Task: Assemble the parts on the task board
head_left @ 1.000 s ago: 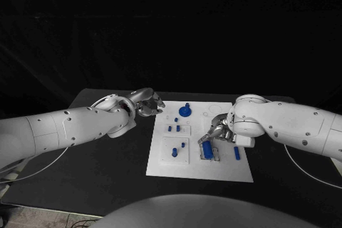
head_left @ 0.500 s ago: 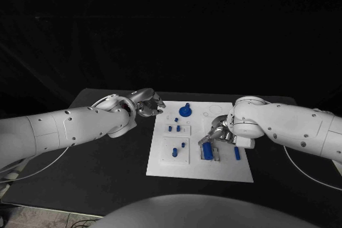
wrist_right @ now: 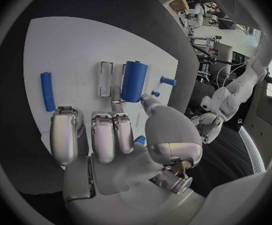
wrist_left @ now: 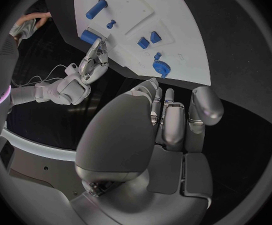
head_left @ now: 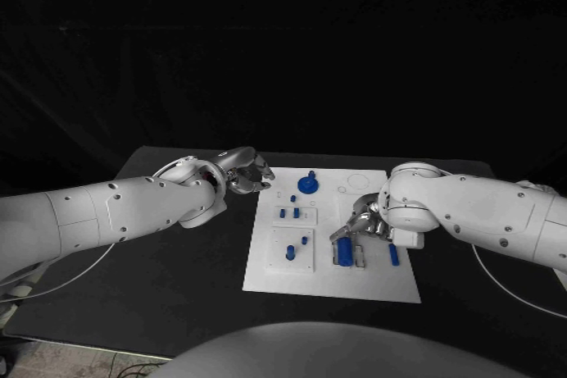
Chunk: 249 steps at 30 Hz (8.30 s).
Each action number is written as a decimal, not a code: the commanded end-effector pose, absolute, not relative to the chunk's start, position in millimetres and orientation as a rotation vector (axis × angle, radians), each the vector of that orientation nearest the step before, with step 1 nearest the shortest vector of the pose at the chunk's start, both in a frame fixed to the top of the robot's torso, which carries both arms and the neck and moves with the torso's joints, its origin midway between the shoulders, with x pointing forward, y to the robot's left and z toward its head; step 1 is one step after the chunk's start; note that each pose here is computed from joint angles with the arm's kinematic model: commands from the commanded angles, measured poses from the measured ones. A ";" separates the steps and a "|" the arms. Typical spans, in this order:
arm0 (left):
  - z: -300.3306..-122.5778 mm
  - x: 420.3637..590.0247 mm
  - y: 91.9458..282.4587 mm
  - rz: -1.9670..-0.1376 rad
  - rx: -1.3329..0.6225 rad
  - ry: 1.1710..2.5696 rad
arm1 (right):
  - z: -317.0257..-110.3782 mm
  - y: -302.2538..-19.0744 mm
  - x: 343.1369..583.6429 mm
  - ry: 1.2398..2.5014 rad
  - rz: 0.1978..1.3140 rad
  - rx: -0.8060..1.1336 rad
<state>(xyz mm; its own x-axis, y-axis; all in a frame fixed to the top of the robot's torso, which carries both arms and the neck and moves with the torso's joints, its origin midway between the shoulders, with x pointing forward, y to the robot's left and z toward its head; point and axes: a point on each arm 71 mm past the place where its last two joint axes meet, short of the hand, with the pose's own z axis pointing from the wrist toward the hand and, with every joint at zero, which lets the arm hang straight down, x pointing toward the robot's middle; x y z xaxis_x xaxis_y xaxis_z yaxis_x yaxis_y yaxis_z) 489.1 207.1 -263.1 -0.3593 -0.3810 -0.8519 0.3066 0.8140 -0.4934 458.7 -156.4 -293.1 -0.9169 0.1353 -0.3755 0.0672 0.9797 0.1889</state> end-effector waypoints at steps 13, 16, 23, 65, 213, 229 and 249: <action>-265.4 488.3 205.6 -0.707 -0.058 1.841 | -294.4 -160.7 458.8 2.724 0.187 0.157; -265.7 488.2 205.7 -0.705 -0.059 1.845 | -294.3 -161.3 459.2 2.716 0.197 0.166; -266.0 487.9 206.1 -0.703 -0.060 1.850 | -292.0 -163.7 460.7 2.662 0.260 0.216; -262.3 485.0 206.1 -0.736 -0.048 1.811 | -266.4 -269.1 440.9 2.542 -0.033 0.147; -275.2 482.9 205.4 -0.699 -0.054 1.913 | -303.3 -197.1 434.4 2.687 0.226 0.278; -276.1 483.3 206.7 -0.688 -0.058 1.923 | -303.4 -200.1 434.1 2.672 0.233 0.298; -274.1 481.6 209.2 -0.697 -0.060 1.903 | -269.9 -219.9 428.7 2.346 0.540 0.333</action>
